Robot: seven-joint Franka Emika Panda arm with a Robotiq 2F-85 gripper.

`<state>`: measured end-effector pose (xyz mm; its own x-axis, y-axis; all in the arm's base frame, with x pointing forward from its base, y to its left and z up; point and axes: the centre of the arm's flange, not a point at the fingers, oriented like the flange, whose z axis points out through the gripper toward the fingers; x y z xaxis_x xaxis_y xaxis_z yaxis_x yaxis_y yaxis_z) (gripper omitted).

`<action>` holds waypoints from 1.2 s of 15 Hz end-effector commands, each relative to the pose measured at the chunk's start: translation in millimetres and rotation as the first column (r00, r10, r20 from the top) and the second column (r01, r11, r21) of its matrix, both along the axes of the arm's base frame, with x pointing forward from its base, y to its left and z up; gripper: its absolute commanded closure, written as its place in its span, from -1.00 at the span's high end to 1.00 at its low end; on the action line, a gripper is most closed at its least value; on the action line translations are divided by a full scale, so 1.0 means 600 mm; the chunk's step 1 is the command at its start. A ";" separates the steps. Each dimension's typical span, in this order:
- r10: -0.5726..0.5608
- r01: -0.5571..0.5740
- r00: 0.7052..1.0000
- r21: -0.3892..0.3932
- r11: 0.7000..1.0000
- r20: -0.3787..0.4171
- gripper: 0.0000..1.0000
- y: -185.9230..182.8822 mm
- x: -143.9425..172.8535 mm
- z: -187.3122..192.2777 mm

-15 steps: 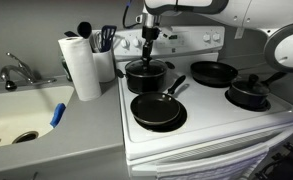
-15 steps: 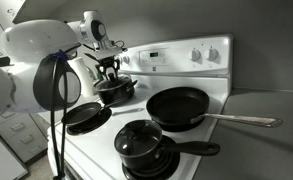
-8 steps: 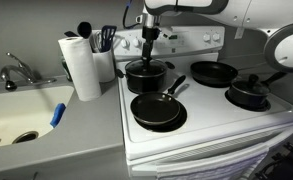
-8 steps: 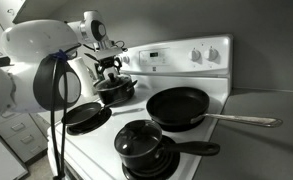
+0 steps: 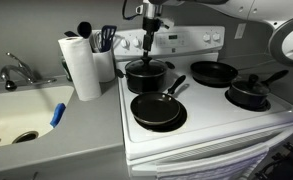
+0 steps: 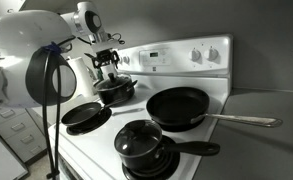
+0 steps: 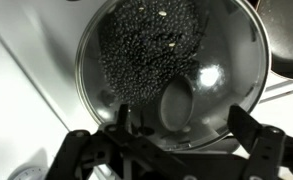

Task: Cover the big pot with the lid on the stove

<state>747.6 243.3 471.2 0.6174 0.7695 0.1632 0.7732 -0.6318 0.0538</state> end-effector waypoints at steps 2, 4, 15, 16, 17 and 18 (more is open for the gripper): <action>0.011 -0.011 1.000 -0.051 0.999 0.018 1.00 0.025 0.054 0.082; 0.019 -0.016 0.998 -0.051 0.999 0.052 1.00 0.026 0.037 0.096; -0.089 0.096 0.993 -0.075 0.993 0.082 1.00 0.035 -0.054 0.118; -0.108 0.112 0.992 -0.066 0.991 0.063 1.00 0.035 -0.065 0.113; -0.135 0.138 0.990 -0.066 0.988 0.044 1.00 0.034 -0.074 0.111; -0.160 0.161 0.987 -0.063 0.985 0.020 1.00 0.034 -0.080 0.109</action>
<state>719.2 266.4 537.9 0.6812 0.7119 0.1704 0.6951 -0.7021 0.1547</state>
